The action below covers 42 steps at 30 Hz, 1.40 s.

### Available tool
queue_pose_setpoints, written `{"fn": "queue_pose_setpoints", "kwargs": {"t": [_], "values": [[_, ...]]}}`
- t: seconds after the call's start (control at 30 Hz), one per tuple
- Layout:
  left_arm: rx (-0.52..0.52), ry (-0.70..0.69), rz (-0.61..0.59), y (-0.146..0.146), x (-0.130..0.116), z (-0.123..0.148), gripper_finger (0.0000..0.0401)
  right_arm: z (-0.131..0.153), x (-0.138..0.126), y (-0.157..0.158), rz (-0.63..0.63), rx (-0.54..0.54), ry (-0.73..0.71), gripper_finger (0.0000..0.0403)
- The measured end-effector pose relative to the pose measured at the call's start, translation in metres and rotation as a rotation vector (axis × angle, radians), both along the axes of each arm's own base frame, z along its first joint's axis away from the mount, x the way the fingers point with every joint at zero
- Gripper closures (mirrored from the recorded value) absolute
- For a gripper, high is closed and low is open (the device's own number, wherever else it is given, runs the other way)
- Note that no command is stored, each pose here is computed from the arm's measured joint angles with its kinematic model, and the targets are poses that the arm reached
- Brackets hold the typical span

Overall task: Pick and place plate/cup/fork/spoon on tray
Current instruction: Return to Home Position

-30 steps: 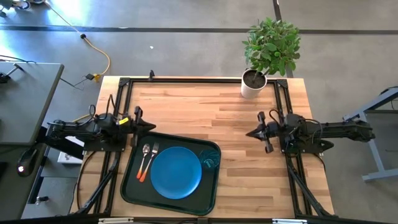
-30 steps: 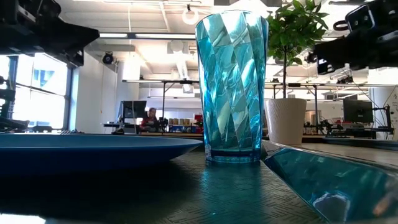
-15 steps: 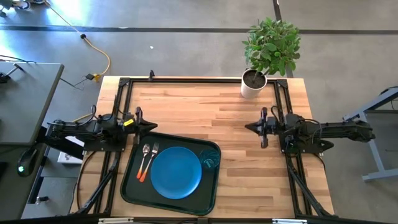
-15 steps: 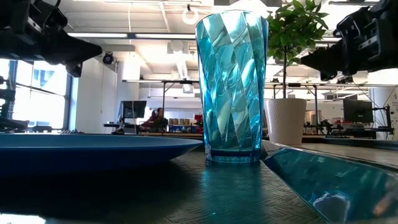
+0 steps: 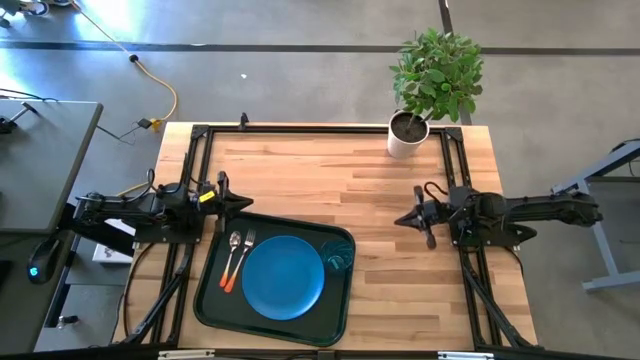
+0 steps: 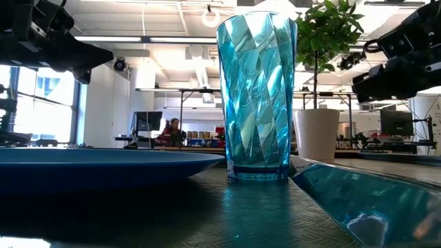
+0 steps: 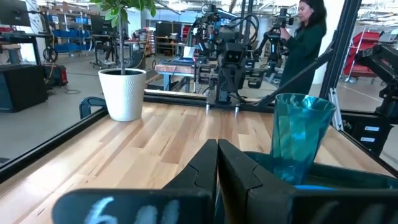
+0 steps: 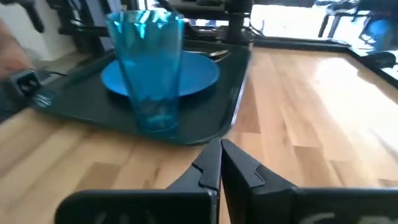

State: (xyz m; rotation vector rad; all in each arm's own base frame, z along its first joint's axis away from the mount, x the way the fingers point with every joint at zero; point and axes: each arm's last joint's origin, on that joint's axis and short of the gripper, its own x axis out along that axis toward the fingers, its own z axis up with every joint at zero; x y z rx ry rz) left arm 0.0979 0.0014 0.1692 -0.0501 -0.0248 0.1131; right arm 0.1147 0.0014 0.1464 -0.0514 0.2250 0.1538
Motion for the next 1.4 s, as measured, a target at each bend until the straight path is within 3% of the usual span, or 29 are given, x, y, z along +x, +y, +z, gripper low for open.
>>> {"fn": "queue_pose_setpoints", "kwargs": {"t": [0.1, 0.2, 0.37, 0.43, 0.63, 0.8, 0.97, 1.23, 1.4], "values": [[0.0, 0.0, 0.0, 0.0, 0.0, 0.0, 0.0398, 0.005, 0.001, 0.001, 0.024, -0.022, -0.059, 0.0402], [0.0, 0.0, 0.0, 0.0, 0.0, 0.0, 0.0398, 0.018, 0.001, 0.005, 0.164, -0.009, -0.193, 0.0402], [0.0, 0.0, 0.0, 0.0, 0.0, 0.0, 0.0398, 0.024, -0.009, 0.011, 0.409, -0.051, -0.286, 0.0402], [0.0, 0.0, -0.001, 0.0, 0.0, 0.0, 0.0398, 0.026, -0.013, 0.01, 0.373, -0.057, -0.309, 0.0402], [-0.001, 0.0, 0.0, 0.0, 0.0, 0.0, 0.0398, 0.028, -0.019, -0.001, 0.108, -0.003, -0.315, 0.0402], [-0.001, 0.004, -0.001, 0.0, 0.0, 0.0, 0.0398, 0.027, -0.02, -0.006, 0.097, 0.06, -0.291, 0.0402], [-0.001, 0.006, 0.0, 0.0, 0.0, -0.001, 0.0398, 0.025, -0.019, -0.007, 0.139, 0.019, -0.285, 0.0402], [-0.001, 0.007, 0.0, 0.0, 0.0, -0.001, 0.0398, 0.021, -0.015, -0.013, -0.053, 0.035, -0.236, 0.0402], [-0.001, 0.007, 0.0, 0.0, 0.001, -0.001, 0.0398, 0.02, -0.015, -0.014, -0.112, 0.03, -0.228, 0.0402]]}}
